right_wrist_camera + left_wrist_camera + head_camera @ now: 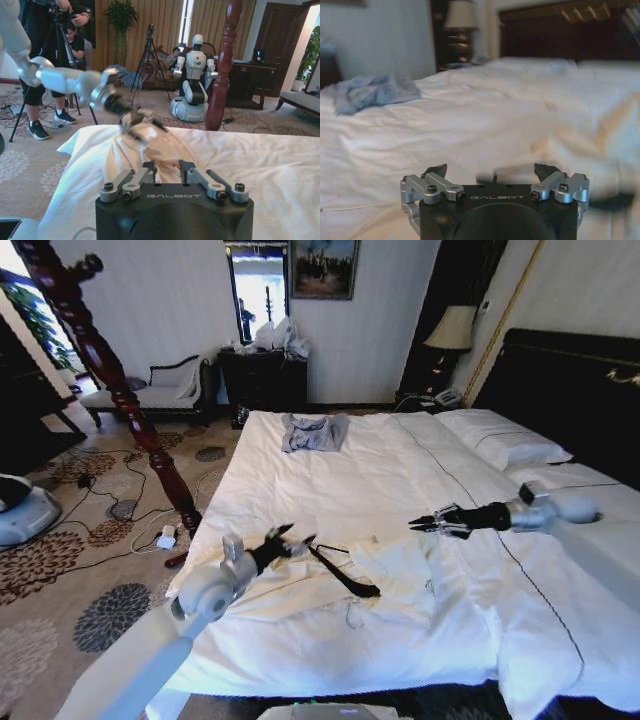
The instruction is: Pick up the clothes from the bed and hang them on the clothes hanger.
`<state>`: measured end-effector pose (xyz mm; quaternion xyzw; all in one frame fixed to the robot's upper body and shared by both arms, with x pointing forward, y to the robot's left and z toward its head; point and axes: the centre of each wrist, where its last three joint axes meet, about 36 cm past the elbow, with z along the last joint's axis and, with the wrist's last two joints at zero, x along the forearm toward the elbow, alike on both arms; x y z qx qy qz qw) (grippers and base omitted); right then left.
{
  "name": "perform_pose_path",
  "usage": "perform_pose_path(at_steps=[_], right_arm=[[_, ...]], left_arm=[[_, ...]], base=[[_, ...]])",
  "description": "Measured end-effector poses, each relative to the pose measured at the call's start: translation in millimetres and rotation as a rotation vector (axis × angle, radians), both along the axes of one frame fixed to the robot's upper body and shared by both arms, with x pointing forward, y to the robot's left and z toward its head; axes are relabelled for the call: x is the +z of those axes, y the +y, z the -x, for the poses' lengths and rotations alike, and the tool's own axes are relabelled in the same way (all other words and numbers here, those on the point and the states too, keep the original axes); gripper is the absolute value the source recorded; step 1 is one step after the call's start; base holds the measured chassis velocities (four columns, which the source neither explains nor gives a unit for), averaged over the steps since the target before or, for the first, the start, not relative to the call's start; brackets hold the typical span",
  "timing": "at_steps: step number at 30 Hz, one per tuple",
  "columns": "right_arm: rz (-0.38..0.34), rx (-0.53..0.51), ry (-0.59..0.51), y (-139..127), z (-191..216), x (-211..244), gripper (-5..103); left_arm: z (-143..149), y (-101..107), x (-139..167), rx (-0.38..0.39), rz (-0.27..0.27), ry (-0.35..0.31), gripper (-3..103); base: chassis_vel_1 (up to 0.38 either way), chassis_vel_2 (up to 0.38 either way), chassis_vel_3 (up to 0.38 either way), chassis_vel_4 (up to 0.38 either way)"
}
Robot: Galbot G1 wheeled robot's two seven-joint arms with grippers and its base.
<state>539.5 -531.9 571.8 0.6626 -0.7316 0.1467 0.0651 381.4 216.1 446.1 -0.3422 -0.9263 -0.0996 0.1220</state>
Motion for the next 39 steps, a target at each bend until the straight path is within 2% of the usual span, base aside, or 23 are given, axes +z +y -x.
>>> perform_pose_path(at_steps=[2, 3, 4, 5, 9, 11, 13, 14, 16, 19, 25, 29, 33, 39], right_arm=[[-0.003, -0.004, 0.003, 0, -3, -5, 36], [-0.005, -0.007, 0.003, 0, -4, -7, 36], [-0.005, -0.012, 0.000, -2, -6, -8, 41], [-0.005, -0.012, 0.000, -2, -6, -8, 41], [-0.007, -0.029, -0.017, -9, -9, -10, 62], [-0.008, -0.033, -0.022, -10, -10, -11, 62], [-0.018, -0.038, -0.035, -10, -12, -15, 73], [-0.046, -0.069, -0.068, -1, -19, -21, 85], [-0.071, -0.116, -0.104, 9, -22, -26, 95], [-0.110, -0.170, -0.144, 23, -28, -35, 100], [-0.193, -0.303, -0.183, 48, -35, -49, 100], [-0.257, -0.396, -0.208, 58, -36, -58, 100], [-0.322, -0.500, -0.229, 69, -31, -61, 100], [-0.376, -0.577, -0.237, 82, -26, -64, 100]], left_arm=[[7, -9, -25, -0.068, -0.079, -0.050, 100], [9, -13, -34, -0.097, -0.100, -0.067, 100], [11, -25, -50, -0.164, -0.133, -0.099, 100], [11, -25, -50, -0.164, -0.133, -0.099, 100], [4, -52, -81, -0.296, -0.187, -0.145, 100], [-2, -57, -85, -0.315, -0.201, -0.168, 100], [-16, -64, -91, -0.355, -0.235, -0.218, 100], [-29, -76, -94, -0.393, -0.252, -0.238, 100], [-36, -82, -98, -0.418, -0.268, -0.244, 100], [-43, -86, -105, -0.442, -0.293, -0.253, 100], [-52, -90, -114, -0.497, -0.328, -0.263, 100], [-61, -95, -119, -0.511, -0.319, -0.277, 102], [-64, -109, -126, -0.537, -0.303, -0.293, 99], [-70, -132, -139, -0.572, -0.306, -0.333, 98]], base=[[0.000, 0.000, 0.000, 0.000], [0.000, 0.000, 0.000, 0.000], [0.000, 0.000, 0.000, 0.000], [0.000, 0.000, 0.000, 0.000], [0.000, 0.000, 0.000, 0.000], [0.000, 0.000, 0.000, 0.000], [0.000, 0.000, 0.000, 0.000], [0.000, 0.000, 0.000, 0.000], [0.000, 0.000, 0.000, 0.000], [0.000, 0.000, 0.000, 0.000], [0.000, 0.000, 0.000, 0.000], [0.000, 0.000, 0.000, 0.000], [0.000, 0.000, 0.000, 0.000], [0.000, 0.000, 0.000, 0.000]])
